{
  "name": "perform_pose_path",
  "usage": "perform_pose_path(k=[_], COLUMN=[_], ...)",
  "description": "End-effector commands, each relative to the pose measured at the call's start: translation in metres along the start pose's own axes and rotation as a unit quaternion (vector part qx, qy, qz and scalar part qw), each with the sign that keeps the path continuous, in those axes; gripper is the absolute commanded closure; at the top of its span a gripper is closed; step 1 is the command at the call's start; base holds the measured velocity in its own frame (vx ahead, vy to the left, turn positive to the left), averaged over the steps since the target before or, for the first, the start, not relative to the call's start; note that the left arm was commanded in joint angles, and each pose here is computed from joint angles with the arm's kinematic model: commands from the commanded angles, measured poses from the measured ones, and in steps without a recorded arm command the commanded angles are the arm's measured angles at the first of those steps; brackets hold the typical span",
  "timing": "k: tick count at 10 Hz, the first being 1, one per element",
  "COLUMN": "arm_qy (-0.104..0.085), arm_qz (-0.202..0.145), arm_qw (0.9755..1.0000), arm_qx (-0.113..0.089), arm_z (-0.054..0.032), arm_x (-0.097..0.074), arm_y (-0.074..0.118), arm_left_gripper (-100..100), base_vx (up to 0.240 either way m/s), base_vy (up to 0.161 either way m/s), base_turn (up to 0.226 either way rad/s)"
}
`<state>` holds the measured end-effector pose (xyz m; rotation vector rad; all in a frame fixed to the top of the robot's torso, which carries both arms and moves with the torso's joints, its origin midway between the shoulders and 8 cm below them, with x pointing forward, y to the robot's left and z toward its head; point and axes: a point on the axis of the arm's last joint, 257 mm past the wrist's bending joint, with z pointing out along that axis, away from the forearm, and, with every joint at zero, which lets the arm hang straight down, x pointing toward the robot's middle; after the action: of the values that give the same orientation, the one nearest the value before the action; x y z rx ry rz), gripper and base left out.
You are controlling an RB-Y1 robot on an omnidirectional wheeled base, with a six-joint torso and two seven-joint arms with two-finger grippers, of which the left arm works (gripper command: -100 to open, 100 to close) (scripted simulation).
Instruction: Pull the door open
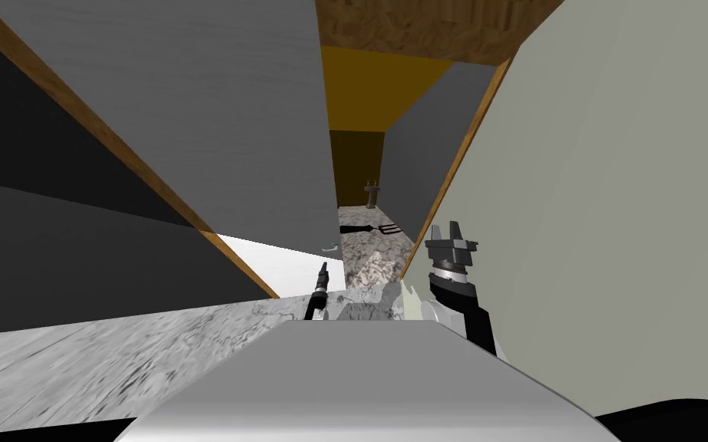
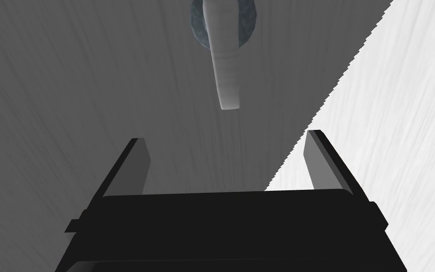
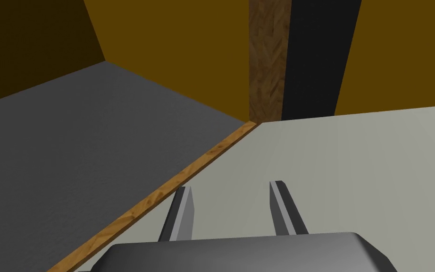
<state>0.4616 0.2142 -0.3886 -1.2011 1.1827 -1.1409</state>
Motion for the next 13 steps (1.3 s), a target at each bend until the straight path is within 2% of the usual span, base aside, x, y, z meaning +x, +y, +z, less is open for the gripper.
perform_pose_path(k=[1, 4, 6, 7, 8, 13], arm_qy=[-0.002, -0.02, -0.047, -0.047, -0.059, -0.07], arm_qz=[0.004, 0.019, 0.009, 0.009, -0.002, -0.015], arm_qw=[1.0, 0.9996, 0.9988, 0.9988, 0.9982, 0.9974], arm_qx=[-0.002, -0.007, -0.007, -0.007, -0.005, -0.004], arm_z=[0.003, 0.0055, 0.0083, 0.0083, 0.0093, 0.0098], arm_x=[-0.008, -0.048, -0.076, -0.076, -0.083, -0.087], arm_y=[0.003, 0.008, 0.007, 0.007, 0.006, 0.006], arm_left_gripper=[-100, -100, -100, -100, -100, -100], base_vx=[-0.045, -0.045, -0.043, -0.015, 0.121, 0.231], base_vy=[0.043, 0.028, 0.036, 0.014, -0.015, -0.046], base_turn=[-0.023, -0.206, -0.222, -0.028, 0.004, 0.022])
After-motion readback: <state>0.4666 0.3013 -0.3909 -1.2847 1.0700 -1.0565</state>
